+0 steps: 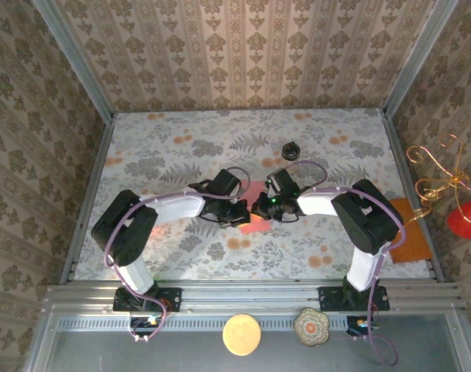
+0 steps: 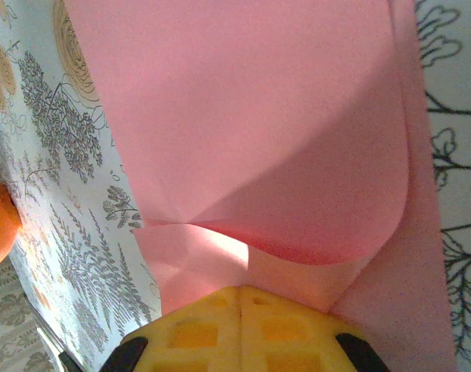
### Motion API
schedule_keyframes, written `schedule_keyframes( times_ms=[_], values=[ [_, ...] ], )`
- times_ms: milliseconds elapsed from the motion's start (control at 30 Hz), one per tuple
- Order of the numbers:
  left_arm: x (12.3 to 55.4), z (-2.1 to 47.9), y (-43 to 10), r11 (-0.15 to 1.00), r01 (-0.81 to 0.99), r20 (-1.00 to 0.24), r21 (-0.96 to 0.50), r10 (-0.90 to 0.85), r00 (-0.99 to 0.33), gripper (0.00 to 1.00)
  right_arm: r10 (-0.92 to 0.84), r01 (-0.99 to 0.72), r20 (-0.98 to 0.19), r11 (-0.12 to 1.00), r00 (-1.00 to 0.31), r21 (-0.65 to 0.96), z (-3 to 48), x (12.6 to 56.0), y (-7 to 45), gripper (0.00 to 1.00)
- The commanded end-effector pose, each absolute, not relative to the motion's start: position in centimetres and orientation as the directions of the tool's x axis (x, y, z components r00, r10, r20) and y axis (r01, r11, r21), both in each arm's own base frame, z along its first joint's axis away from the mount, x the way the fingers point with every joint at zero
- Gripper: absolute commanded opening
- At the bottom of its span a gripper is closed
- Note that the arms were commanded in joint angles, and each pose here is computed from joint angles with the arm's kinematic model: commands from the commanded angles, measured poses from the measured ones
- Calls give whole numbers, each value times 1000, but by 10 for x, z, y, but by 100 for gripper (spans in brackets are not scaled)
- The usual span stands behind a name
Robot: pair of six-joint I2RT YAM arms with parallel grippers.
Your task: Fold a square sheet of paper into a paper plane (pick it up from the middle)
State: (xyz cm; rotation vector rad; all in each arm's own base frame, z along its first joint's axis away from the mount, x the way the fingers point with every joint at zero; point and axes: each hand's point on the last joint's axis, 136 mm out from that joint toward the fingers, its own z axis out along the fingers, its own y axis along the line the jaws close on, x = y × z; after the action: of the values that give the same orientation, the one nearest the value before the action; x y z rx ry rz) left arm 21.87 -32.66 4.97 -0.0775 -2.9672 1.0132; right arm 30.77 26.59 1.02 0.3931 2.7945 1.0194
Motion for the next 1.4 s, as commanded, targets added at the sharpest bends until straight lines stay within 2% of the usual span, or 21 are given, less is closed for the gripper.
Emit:
schedule_keyframes(
  times_ms=[0, 500, 867, 1200, 1300, 1367],
  values=[
    [223, 43, -328, 802, 34, 10, -596, 50, -999, 1, 345, 339, 62, 848, -937, 408, -52, 269, 218, 4],
    [212, 10, -312, 856, -20, 95, -517, 34, -995, 0, 345, 340, 62, 851, -936, 400, -53, 268, 216, 4],
    [189, -4, -291, 875, -55, 153, -480, 22, -988, 0, 346, 346, 71, 859, -936, 378, -58, 263, 212, 4],
    [151, -8, -262, 894, -111, 230, -435, -9, -973, 0, 345, 343, 66, 861, -936, 376, -56, 264, 211, 4],
    [154, 4, -259, 887, -105, 201, -450, -14, -979, 0, 344, 342, 65, 860, -937, 379, -56, 264, 211, 4],
    [167, 22, -268, 864, -69, 134, -498, -2, -991, 0, 343, 340, 63, 860, -937, 381, -55, 264, 211, 4]
  ],
)
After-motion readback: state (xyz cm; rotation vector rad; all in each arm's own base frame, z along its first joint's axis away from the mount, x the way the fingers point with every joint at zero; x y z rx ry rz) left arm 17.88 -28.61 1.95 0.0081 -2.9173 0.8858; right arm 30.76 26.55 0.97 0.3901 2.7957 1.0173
